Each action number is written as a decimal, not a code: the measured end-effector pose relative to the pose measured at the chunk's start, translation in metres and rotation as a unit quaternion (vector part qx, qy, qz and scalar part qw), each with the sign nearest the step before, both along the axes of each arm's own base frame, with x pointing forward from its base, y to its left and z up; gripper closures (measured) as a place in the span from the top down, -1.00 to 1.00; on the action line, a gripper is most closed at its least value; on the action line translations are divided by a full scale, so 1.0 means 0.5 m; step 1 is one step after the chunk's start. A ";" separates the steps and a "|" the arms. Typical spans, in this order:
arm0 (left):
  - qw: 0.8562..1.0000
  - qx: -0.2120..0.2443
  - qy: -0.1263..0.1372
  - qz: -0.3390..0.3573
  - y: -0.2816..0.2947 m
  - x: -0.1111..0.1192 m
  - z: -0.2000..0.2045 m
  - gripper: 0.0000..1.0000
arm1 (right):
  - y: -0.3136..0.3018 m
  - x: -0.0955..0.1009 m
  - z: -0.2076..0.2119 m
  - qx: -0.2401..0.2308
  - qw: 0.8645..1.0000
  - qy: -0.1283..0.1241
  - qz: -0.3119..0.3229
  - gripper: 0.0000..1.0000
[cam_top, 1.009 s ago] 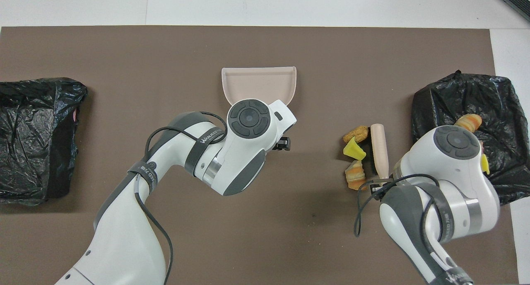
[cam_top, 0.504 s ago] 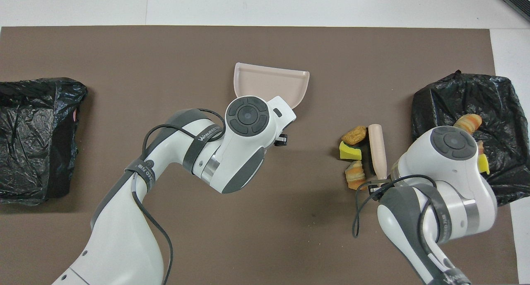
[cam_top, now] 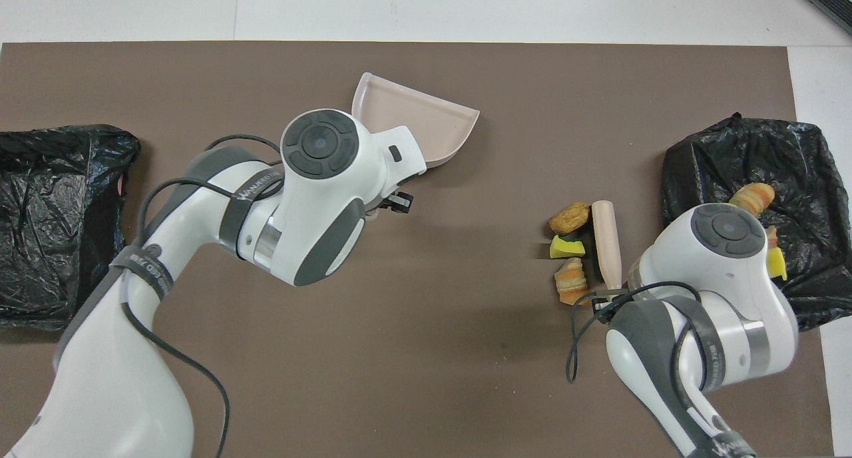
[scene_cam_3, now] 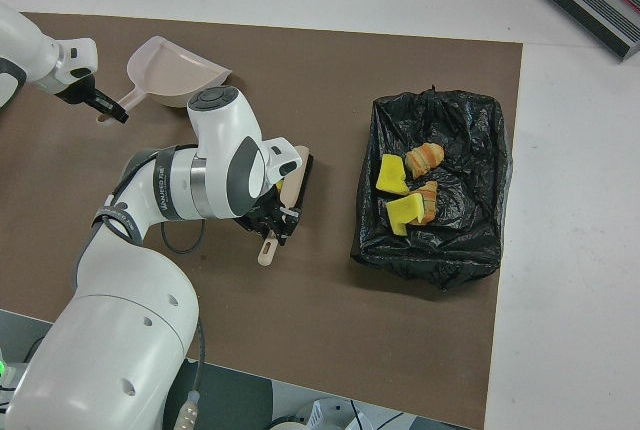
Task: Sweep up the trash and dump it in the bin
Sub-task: 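Grasp the dustpan handle with the left gripper while the right gripper grasps the brush, then drag the dustpan beside the trash pile with the left gripper, then sweep the trash pile into the dustpan with the right gripper's brush, then carry the dustpan to the far bag while the right gripper releases the brush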
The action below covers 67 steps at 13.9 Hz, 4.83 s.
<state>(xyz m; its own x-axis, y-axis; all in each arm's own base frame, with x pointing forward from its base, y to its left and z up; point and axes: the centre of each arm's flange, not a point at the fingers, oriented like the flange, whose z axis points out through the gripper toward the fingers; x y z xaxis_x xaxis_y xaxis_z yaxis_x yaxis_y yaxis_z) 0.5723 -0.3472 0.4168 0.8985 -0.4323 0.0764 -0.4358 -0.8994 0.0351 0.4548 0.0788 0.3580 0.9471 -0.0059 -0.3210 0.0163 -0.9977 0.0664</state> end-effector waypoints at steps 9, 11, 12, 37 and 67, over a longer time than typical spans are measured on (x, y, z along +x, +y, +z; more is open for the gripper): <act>0.958 0.037 0.037 -0.283 0.303 0.042 0.115 -0.33 | 0.128 -0.030 0.002 0.048 0.999 0.008 0.021 -0.46; 0.938 0.038 0.050 -0.341 0.339 0.021 0.103 -0.33 | 0.159 -0.033 0.011 0.056 0.998 0.005 0.029 -0.46; 0.931 0.038 0.057 -0.358 0.348 0.005 0.087 -0.33 | 0.162 -0.029 0.021 0.057 0.998 0.003 0.028 -0.46; 0.869 0.047 0.011 -0.492 0.205 -0.210 -0.125 -0.33 | 0.232 -0.102 0.004 0.050 0.990 -0.028 -0.125 -0.46; 0.922 0.037 0.032 -0.384 0.299 -0.198 -0.091 -0.33 | 0.429 -0.051 0.099 0.084 0.996 0.015 0.015 -0.46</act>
<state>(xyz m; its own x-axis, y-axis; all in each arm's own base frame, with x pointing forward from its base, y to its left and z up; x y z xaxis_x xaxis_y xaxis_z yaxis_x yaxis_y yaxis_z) 0.4731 -0.1974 0.3713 0.3268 -0.9448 -0.0222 -0.9443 -0.3274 0.0336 0.4295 0.2933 0.4077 0.9356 0.0792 -0.3440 0.0463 -0.9936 -0.1026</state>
